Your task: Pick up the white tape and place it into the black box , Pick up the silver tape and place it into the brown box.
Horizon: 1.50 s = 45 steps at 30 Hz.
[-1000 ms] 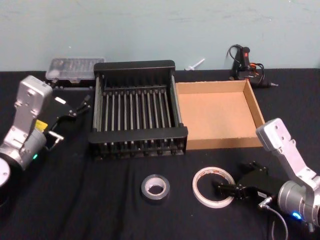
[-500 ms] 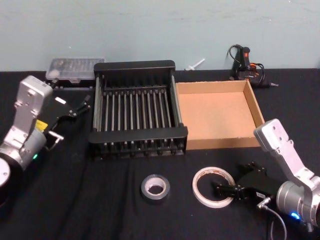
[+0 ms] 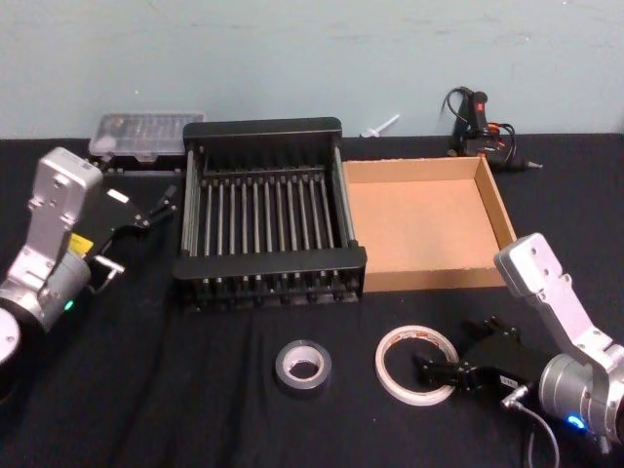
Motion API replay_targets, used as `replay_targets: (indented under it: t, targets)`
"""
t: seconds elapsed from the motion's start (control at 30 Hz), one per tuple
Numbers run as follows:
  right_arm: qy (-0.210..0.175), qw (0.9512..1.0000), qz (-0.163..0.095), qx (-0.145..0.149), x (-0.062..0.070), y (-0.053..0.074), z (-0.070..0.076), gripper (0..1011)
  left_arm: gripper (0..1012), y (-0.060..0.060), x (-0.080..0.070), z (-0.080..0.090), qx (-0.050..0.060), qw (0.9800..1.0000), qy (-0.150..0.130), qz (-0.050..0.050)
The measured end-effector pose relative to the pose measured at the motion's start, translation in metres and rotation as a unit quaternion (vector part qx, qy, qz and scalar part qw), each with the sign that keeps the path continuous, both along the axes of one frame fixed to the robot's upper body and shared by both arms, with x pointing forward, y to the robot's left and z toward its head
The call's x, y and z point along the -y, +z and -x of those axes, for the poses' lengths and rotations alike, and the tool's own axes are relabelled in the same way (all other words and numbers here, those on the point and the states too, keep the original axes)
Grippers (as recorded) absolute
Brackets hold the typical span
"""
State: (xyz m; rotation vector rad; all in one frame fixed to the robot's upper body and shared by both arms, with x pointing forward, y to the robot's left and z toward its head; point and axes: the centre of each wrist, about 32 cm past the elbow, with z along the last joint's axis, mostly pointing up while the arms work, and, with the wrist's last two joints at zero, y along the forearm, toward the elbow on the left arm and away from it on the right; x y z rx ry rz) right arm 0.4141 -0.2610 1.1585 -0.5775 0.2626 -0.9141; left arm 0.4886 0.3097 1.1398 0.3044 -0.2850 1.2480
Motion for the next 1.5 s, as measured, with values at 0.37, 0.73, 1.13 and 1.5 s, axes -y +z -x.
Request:
replay_targets:
  t: [0.37, 0.73, 1.13, 1.5]
  targets:
    - [0.0, 1.0, -0.001, 0.0, 0.0001, 0.0003, -0.0001, 953, 1001, 0.0, 0.0, 0.0, 0.0, 1.0, 0.0, 0.0]
    - [0.0, 1.0, -0.001, 0.0, 0.0001, 0.0003, -0.0001, 647, 1001, 0.0, 0.0, 0.0, 0.0, 1.0, 0.0, 0.0]
    - [0.0, 1.0, -0.002, 0.0, 0.0001, 0.0003, -0.0001, 241, 1001, 0.0, 0.0, 0.0, 0.0, 1.0, 0.0, 0.0]
    - [0.0, 1.0, -0.002, 0.0, 0.0001, 0.0002, -0.0001, 91, 1002, 0.0, 0.0, 0.0, 0.0, 1.0, 0.0, 0.0]
